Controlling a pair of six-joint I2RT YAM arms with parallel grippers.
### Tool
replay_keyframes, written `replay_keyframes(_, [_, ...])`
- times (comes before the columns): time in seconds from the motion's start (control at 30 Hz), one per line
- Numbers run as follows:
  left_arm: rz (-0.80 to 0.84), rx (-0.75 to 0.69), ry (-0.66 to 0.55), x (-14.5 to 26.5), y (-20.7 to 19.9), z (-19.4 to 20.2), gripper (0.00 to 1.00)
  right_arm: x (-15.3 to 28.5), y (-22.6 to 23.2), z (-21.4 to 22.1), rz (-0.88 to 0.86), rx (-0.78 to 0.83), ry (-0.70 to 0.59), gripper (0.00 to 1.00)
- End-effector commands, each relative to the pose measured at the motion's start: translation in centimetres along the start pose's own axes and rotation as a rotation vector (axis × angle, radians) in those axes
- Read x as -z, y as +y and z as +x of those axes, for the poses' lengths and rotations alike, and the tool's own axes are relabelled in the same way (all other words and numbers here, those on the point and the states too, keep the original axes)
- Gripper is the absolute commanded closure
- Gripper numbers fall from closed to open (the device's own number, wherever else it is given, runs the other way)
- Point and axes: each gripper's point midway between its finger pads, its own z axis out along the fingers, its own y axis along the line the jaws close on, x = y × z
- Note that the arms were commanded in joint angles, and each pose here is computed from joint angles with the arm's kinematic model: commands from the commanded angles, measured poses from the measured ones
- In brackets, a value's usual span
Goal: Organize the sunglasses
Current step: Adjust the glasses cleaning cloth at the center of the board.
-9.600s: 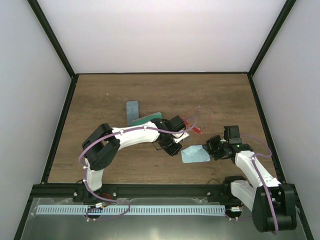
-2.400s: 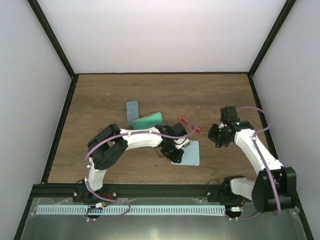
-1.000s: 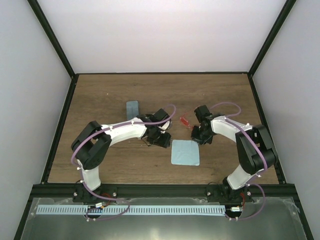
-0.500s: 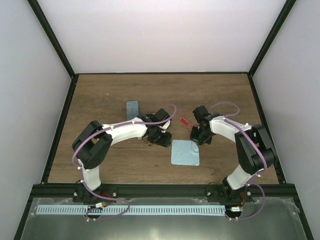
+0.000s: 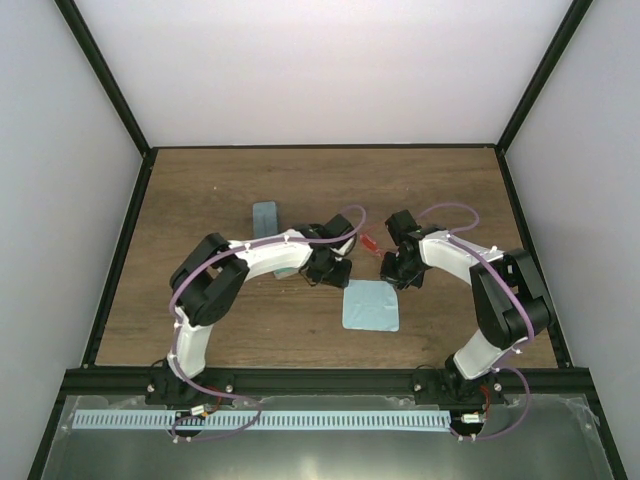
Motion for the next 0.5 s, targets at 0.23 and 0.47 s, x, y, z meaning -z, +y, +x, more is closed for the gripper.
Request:
replay_keyframes(0.23, [-0.048, 0.029, 0.063, -2.2, -1.7, 0.8, 0.64, 0.6, 0.4, -0.5, 0.009, 0.037, -0.025, 0.99])
replay_keyframes(0.47, [-0.067, 0.039, 0.066, -2.5, -1.4, 0.8, 0.66, 0.4, 0.3, -0.2, 0.001, 0.040, -0.019, 0.99])
